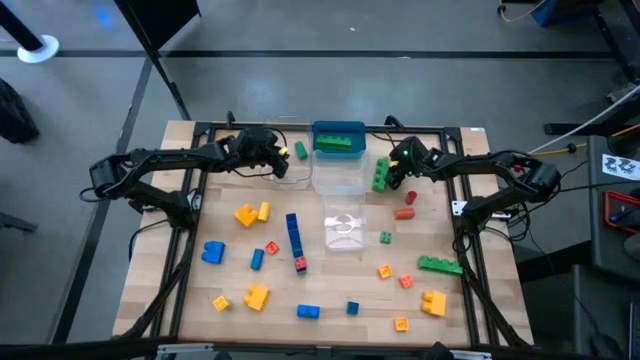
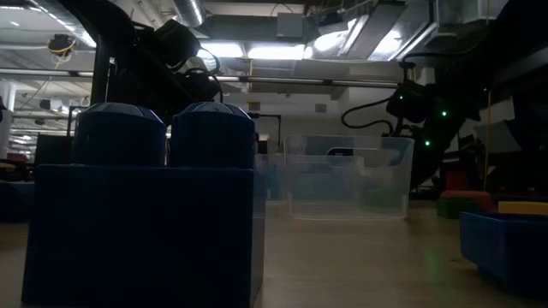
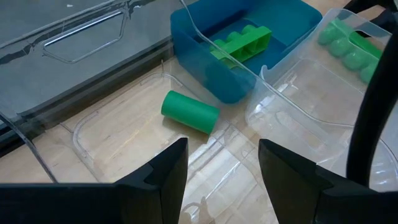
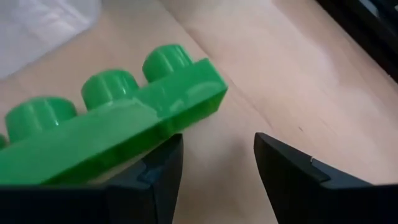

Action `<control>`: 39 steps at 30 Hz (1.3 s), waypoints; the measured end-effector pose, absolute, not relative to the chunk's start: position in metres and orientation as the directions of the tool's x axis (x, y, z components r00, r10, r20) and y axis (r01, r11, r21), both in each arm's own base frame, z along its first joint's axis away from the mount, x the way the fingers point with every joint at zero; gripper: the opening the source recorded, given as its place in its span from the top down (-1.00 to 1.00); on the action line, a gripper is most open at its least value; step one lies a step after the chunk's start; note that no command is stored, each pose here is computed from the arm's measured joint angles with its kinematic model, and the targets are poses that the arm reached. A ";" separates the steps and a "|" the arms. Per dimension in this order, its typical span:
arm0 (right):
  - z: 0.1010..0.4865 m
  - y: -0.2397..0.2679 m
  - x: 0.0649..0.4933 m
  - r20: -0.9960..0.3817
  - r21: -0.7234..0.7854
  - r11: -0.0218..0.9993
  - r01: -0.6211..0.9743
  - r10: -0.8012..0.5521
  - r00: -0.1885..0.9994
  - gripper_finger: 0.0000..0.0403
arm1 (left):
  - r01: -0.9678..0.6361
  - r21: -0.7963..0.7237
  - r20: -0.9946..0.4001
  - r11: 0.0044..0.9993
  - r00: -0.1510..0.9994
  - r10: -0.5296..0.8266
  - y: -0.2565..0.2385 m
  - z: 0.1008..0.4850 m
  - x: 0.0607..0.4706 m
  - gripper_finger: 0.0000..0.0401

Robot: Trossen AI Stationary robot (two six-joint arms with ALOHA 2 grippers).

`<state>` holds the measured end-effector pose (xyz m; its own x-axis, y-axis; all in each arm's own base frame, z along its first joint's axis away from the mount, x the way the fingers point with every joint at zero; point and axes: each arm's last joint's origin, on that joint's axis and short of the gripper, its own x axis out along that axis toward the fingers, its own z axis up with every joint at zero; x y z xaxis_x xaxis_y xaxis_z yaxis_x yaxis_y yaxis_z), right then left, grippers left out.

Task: Sort blocks by size
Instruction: Put the green 4 stud large game piece into the blue bin

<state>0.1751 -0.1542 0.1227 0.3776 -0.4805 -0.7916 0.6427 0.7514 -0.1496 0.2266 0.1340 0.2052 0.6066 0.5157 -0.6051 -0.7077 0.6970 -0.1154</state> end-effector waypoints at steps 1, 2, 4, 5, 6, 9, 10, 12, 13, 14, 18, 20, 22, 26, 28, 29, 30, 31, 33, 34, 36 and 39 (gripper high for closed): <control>0.123 -0.154 0.175 -0.800 -0.150 0.753 0.641 -0.473 0.369 0.02 | -0.708 -0.116 -0.605 0.697 0.606 0.516 0.134 0.205 0.227 0.10; 0.125 -0.154 0.175 -0.810 -0.150 0.755 0.639 -0.464 0.358 0.02 | -0.709 -0.116 -0.605 0.696 0.606 0.516 0.134 0.205 0.227 0.10; 0.132 -0.155 0.177 -0.832 -0.146 0.755 0.639 -0.443 0.334 0.02 | -0.709 -0.117 -0.605 0.696 0.606 0.516 0.134 0.205 0.227 0.10; 0.136 -0.156 0.177 -0.846 -0.141 0.754 0.642 -0.429 0.318 0.02 | -0.709 -0.118 -0.605 0.695 0.607 0.516 0.134 0.205 0.227 0.10; 0.140 -0.157 0.178 -0.861 -0.136 0.751 0.647 -0.412 0.298 0.02 | -0.709 -0.119 -0.605 0.695 0.606 0.516 0.134 0.205 0.227 0.10; 0.155 -0.160 0.181 -0.894 -0.129 0.749 0.650 -0.372 0.251 0.02 | -0.710 -0.121 -0.605 0.694 0.607 0.516 0.134 0.205 0.227 0.10; 0.160 -0.161 0.183 -0.901 -0.128 0.750 0.649 -0.362 0.240 0.02 | -0.710 -0.120 -0.605 0.694 0.606 0.516 0.134 0.205 0.227 0.10; 0.171 -0.163 0.186 -0.910 -0.119 0.738 0.664 -0.348 0.224 0.02 | -0.710 -0.120 -0.605 0.694 0.606 0.516 0.134 0.205 0.227 0.10; 0.176 -0.164 0.187 -0.910 -0.106 0.727 0.678 -0.345 0.228 0.02 | -0.710 -0.120 -0.605 0.694 0.607 0.516 0.134 0.205 0.227 0.10; 0.180 -0.166 0.189 -0.909 -0.082 0.717 0.692 -0.339 0.244 0.02 | -0.710 -0.120 -0.605 0.694 0.607 0.516 0.134 0.205 0.227 0.10; 0.191 -0.173 0.192 -0.898 0.101 0.673 0.733 -0.255 0.358 0.02 | -0.710 -0.120 -0.605 0.694 0.606 0.516 0.134 0.205 0.227 0.10; 0.190 -0.178 0.189 -0.894 0.194 0.616 0.764 -0.210 0.396 0.02 | -0.710 -0.120 -0.605 0.694 0.606 0.516 0.134 0.205 0.227 0.10; 0.186 -0.182 0.183 -0.904 0.238 0.542 0.806 -0.180 0.388 0.02 | -0.710 -0.120 -0.605 0.694 0.606 0.516 0.134 0.205 0.227 0.10; 0.181 -0.189 0.176 -0.910 0.247 0.483 0.840 -0.183 0.373 0.02 | -0.706 -0.111 -0.605 0.699 0.606 0.516 0.134 0.205 0.227 0.10; 0.180 -0.190 0.177 -0.893 0.284 0.475 0.833 -0.184 0.410 0.02 | -0.706 -0.111 -0.605 0.700 0.606 0.516 0.134 0.205 0.227 0.10; 0.179 -0.190 0.178 -0.885 0.301 0.473 0.828 -0.185 0.427 0.02 | -0.706 -0.111 -0.605 0.700 0.607 0.516 0.134 0.205 0.227 0.10; 0.178 -0.190 0.178 -0.881 0.316 0.466 0.826 -0.180 0.438 0.02 | -0.706 -0.111 -0.605 0.700 0.606 0.516 0.134 0.205 0.227 0.10; 0.175 -0.189 0.178 -0.877 0.326 0.462 0.825 -0.177 0.446 0.02 | -0.706 -0.111 -0.605 0.700 0.606 0.516 0.134 0.205 0.227 0.10; 0.170 -0.187 0.177 -0.869 0.349 0.448 0.823 -0.175 0.463 0.02 | -0.706 -0.111 -0.605 0.700 0.606 0.516 0.134 0.205 0.227 0.10; 0.167 -0.187 0.177 -0.864 0.355 0.441 0.824 -0.182 0.469 0.02 | -0.706 -0.111 -0.605 0.700 0.607 0.516 0.134 0.205 0.227 0.10; 0.163 -0.186 0.176 -0.856 0.367 0.427 0.827 -0.193 0.480 0.02 | -0.706 -0.111 -0.605 0.700 0.607 0.516 0.134 0.205 0.227 0.10; 0.160 -0.186 0.177 -0.835 0.390 0.410 0.825 -0.220 0.504 0.02 | -0.706 -0.111 -0.605 0.699 0.606 0.516 0.134 0.205 0.227 0.10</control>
